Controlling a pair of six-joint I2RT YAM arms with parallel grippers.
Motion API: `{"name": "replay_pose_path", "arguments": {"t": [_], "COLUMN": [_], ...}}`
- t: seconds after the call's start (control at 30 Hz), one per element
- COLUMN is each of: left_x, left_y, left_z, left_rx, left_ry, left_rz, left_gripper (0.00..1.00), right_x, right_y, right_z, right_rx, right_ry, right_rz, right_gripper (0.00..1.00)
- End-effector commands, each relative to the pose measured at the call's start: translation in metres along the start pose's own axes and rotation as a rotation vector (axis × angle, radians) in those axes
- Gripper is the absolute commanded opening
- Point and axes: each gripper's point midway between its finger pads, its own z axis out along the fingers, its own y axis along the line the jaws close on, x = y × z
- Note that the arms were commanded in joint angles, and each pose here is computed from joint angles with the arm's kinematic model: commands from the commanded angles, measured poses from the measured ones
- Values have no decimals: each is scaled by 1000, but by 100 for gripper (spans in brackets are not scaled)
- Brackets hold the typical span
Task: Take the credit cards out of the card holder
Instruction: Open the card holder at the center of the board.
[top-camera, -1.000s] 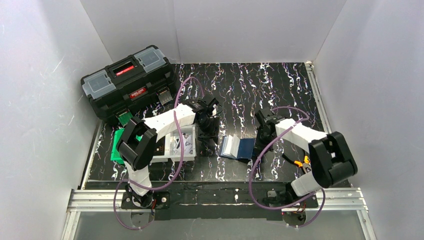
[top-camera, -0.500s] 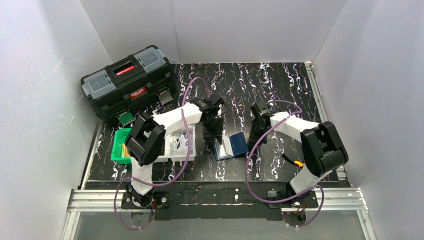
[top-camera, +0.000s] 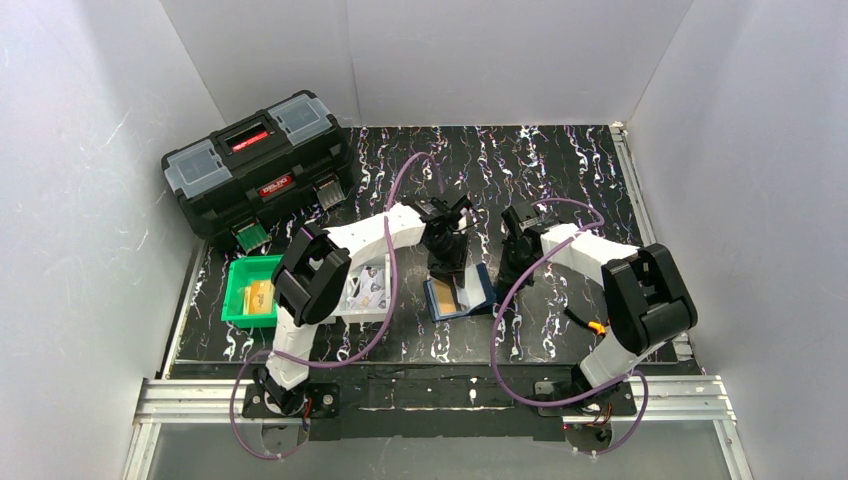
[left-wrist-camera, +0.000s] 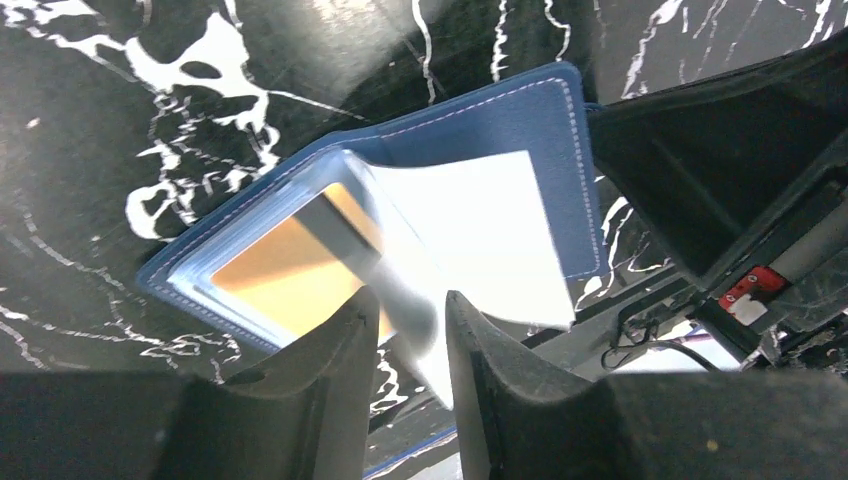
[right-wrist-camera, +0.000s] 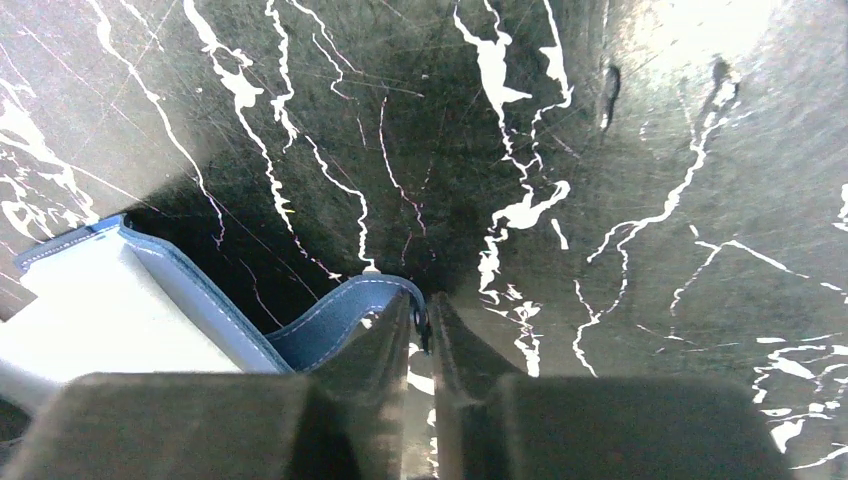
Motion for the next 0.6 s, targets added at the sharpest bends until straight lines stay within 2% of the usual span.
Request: {"name": "replay_pose_path", "arguments": {"t": [0.0,0.17,0.33,0.47,0.57], "left_x": [2,0,-8,-12,-14], "left_y": [-17,-20,-30,-41,-47], "left_z": [1,7,7,6,8], "left_rx": [36,44,72,112,141], "left_ry": [22,32,24,24,31], "left_rz": [7,-1,5,12,6], "left_gripper": [30,29,30,36,39], "right_x": [-14,-16,-19,-15,-12], "right_y": [5,7,2,-2,-5], "right_z": [-16,-35,-59,-75,-84], "right_rx": [-14,-23,-12,-21,-27], "right_ry": [-63,-89,-154,-188,-208], "right_rz": [-38,-49,-47,-44,-41], "right_gripper": [26,46,51,62,64]}}
